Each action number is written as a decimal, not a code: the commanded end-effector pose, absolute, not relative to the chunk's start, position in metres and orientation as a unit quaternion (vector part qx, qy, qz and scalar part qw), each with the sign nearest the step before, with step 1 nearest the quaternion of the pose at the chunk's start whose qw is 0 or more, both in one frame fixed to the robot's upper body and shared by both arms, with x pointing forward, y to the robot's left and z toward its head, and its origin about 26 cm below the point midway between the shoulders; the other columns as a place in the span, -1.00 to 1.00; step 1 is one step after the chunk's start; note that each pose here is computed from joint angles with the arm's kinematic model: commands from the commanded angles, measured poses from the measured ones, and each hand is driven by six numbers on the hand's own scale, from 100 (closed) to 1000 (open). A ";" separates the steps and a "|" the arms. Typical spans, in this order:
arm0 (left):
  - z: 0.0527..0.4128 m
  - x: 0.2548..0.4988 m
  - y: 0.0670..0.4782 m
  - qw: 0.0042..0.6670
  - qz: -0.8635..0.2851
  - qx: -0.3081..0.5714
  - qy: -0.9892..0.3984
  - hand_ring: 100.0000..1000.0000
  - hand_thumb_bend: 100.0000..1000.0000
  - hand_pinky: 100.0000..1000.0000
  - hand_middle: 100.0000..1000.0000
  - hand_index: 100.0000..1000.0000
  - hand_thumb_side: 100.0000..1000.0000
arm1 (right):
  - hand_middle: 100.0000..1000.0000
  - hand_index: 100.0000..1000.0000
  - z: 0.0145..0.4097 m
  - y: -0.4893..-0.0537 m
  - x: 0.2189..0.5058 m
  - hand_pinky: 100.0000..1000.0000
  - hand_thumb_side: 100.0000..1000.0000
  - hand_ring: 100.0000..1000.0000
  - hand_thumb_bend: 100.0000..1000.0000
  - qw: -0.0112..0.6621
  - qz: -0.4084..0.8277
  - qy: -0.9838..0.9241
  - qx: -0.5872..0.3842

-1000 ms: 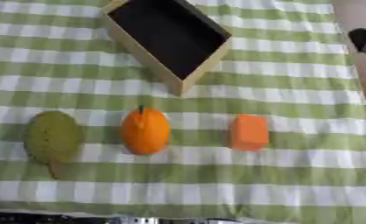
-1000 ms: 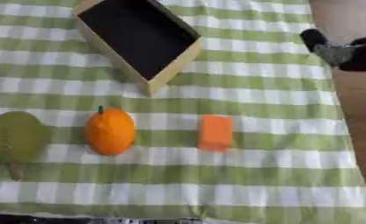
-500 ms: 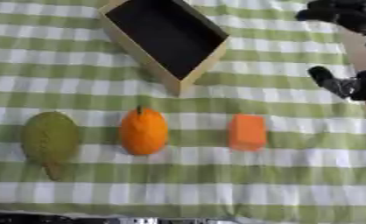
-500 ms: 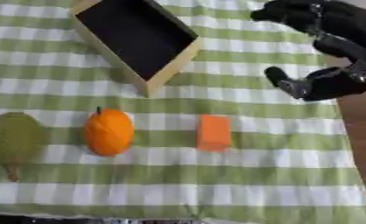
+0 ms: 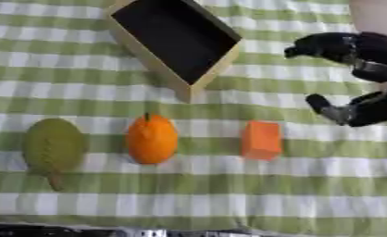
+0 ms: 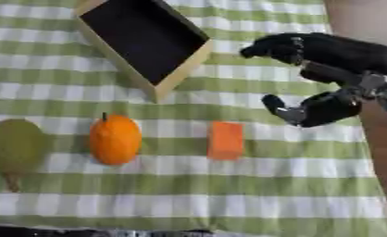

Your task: Pick up objects on the table and place them in the box.

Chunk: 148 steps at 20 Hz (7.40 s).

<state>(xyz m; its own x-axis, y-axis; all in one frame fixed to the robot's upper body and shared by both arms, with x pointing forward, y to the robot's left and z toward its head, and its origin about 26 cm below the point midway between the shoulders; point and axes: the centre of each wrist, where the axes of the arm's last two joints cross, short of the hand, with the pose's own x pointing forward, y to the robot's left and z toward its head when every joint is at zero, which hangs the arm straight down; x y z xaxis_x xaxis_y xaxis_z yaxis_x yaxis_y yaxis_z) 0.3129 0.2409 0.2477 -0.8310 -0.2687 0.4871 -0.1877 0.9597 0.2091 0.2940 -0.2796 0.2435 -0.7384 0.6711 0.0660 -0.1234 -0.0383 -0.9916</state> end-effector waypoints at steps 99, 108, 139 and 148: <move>0.256 0.309 0.230 0.260 -0.115 0.088 -0.955 0.48 -0.30 0.54 0.33 0.72 0.19 | 0.32 0.63 0.170 -0.246 0.280 0.58 -0.49 0.58 -1.00 0.423 0.686 -0.567 -0.169; 0.255 0.309 0.230 0.263 -0.120 0.087 -0.953 0.48 -0.32 0.53 0.33 0.72 0.22 | 0.14 0.48 0.171 -0.249 0.280 0.55 -0.70 0.50 -1.00 0.417 0.671 -0.588 -0.172; 0.260 0.310 0.227 0.253 -0.119 0.082 -0.957 0.49 -0.33 0.54 0.34 0.72 0.20 | 0.04 0.42 0.313 -0.245 0.298 0.58 -0.86 0.49 -1.00 0.266 0.643 -0.681 -0.228; 0.265 0.310 0.227 0.242 -0.132 0.081 -0.958 0.49 -0.33 0.54 0.34 0.71 0.18 | 0.06 0.43 0.343 -0.229 0.331 0.60 -0.82 0.50 -1.00 0.277 0.644 -0.664 -0.259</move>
<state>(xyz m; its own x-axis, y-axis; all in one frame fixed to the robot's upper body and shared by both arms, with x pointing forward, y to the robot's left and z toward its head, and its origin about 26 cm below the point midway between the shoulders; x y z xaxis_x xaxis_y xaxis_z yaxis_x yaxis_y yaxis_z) 0.3138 0.2254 0.2547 -0.8496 -0.2123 0.4829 -0.0829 0.9578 0.2753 0.3267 -0.2257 0.3387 -0.7281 0.6836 0.0510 -0.0236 0.0494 -0.9985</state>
